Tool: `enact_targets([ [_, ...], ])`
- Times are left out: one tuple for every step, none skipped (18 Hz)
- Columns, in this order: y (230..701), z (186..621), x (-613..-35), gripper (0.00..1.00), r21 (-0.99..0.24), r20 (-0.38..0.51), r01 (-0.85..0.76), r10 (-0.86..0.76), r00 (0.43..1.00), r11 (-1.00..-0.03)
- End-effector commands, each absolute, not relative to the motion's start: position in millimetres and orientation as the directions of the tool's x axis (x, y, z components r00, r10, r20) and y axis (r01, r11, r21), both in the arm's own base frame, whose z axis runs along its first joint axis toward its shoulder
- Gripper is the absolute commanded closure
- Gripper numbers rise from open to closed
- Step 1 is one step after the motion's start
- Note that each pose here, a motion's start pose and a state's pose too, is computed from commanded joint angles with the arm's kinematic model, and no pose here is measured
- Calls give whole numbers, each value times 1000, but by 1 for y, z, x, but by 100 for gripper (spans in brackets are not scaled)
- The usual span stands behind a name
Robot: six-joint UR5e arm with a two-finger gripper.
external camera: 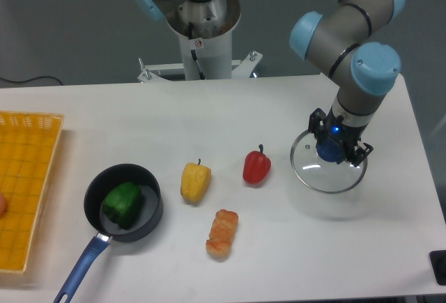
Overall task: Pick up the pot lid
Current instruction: 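Lift the glass lid by its knob up off the table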
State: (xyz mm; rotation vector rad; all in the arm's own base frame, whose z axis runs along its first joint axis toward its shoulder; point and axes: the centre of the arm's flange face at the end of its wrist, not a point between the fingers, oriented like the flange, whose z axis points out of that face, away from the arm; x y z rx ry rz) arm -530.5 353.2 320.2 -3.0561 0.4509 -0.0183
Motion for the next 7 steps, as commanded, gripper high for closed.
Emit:
enact_targets([
  [351, 321, -531, 38, -52, 8, -287, -287, 958, -957],
  [349, 321, -532, 38, -50, 11, -285, -286, 958, -957],
  [349, 320, -531, 38, -34, 15, -287, -287, 958, -957],
  [347, 320, -531, 38, -7, 19, -290, -290, 957, -957],
  [347, 319, -531, 38, 20, 19, -293, -293, 956, -956],
  [347, 318, -530, 38, 30, 19, -297, -296, 955, -955],
  [349, 318, -529, 38, 31, 19, -299, -299, 954, -954],
])
